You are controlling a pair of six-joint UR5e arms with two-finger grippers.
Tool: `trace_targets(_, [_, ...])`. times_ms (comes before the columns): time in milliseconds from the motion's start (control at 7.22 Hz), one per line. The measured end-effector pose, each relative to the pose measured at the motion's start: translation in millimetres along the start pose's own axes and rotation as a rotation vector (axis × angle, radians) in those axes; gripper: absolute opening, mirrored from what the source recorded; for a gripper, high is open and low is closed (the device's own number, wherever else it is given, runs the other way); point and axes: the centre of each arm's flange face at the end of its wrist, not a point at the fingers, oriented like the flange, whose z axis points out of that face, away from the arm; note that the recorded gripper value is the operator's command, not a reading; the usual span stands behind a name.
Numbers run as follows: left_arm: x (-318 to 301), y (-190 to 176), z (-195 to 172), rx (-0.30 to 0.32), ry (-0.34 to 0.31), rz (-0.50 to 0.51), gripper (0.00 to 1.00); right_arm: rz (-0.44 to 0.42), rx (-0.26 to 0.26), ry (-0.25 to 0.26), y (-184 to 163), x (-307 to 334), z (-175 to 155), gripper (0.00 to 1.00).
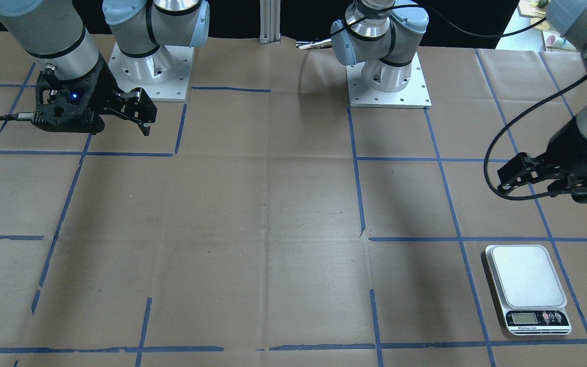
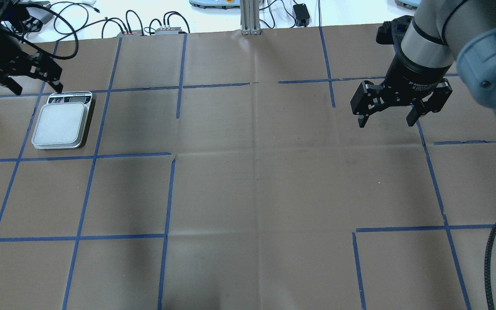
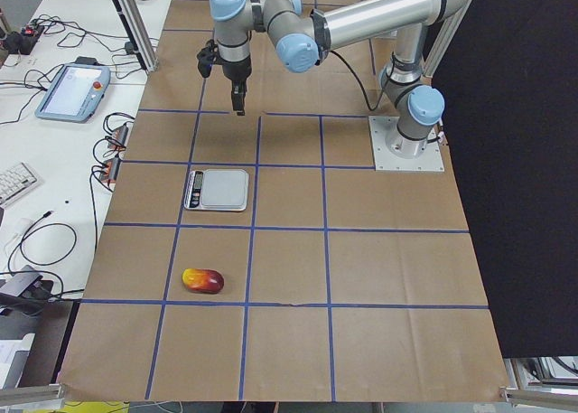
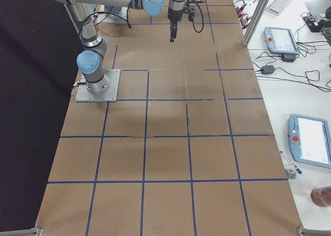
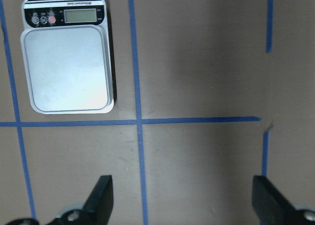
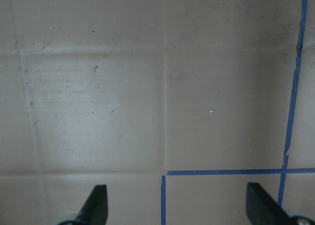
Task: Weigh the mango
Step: 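Move the left gripper outward past the scale toward the mango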
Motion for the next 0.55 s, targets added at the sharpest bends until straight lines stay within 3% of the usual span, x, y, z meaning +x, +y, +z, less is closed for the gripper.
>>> trace_targets(554, [-264.2,-48.3,102.2,0.032,-0.025,-0.078,1.00,0.000,0.000,0.000,0.0,0.0,0.0,1.00])
